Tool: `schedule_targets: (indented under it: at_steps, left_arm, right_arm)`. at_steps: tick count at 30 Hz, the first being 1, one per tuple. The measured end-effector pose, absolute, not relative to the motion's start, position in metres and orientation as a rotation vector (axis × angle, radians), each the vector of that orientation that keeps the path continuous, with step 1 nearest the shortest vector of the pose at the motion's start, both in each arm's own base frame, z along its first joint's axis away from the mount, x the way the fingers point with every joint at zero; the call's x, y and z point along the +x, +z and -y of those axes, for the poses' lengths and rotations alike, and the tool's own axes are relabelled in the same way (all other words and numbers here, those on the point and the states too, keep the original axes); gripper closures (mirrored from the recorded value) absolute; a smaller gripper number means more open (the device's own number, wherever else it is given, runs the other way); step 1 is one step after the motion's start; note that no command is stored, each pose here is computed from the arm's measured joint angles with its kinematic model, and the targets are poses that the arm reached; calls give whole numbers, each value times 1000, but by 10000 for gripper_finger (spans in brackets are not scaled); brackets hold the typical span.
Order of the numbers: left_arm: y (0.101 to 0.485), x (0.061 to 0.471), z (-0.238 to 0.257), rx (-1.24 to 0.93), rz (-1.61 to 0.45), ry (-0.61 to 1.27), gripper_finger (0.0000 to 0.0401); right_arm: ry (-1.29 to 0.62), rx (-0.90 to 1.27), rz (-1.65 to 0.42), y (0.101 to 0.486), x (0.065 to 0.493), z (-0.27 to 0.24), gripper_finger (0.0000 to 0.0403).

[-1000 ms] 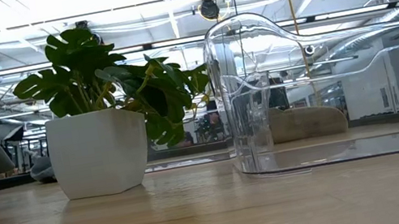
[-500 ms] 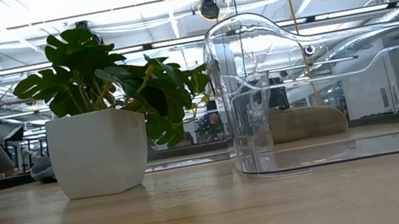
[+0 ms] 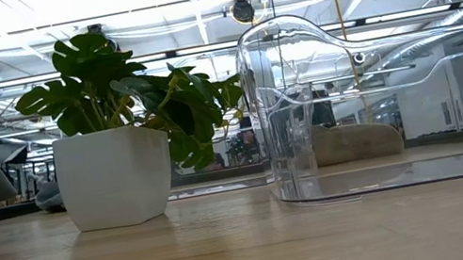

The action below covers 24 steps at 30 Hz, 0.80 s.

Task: Pick & Place hat
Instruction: Put the top left brown cap into the bottom transparent bin

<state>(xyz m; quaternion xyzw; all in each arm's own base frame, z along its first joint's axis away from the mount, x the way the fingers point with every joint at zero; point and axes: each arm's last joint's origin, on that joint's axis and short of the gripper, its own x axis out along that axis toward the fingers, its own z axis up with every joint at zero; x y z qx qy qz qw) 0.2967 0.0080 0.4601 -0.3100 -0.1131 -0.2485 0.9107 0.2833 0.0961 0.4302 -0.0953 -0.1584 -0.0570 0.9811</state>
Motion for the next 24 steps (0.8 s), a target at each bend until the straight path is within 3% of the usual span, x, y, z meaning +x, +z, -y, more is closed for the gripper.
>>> schedule_targets:
  at_steps: [4,9,24]
  left_arm:
    - [464,282,-14,-576,196,-479,393]
    - [470,262,-17,-515,163,-455,393]
    - [461,218,-17,-433,-62,-303,393]
  right_arm:
    - [-199,-112,296,433,274,-99,176]
    - [-260,-69,281,440,258,-102,145]
    - [-174,132,245,455,216,-101,138]
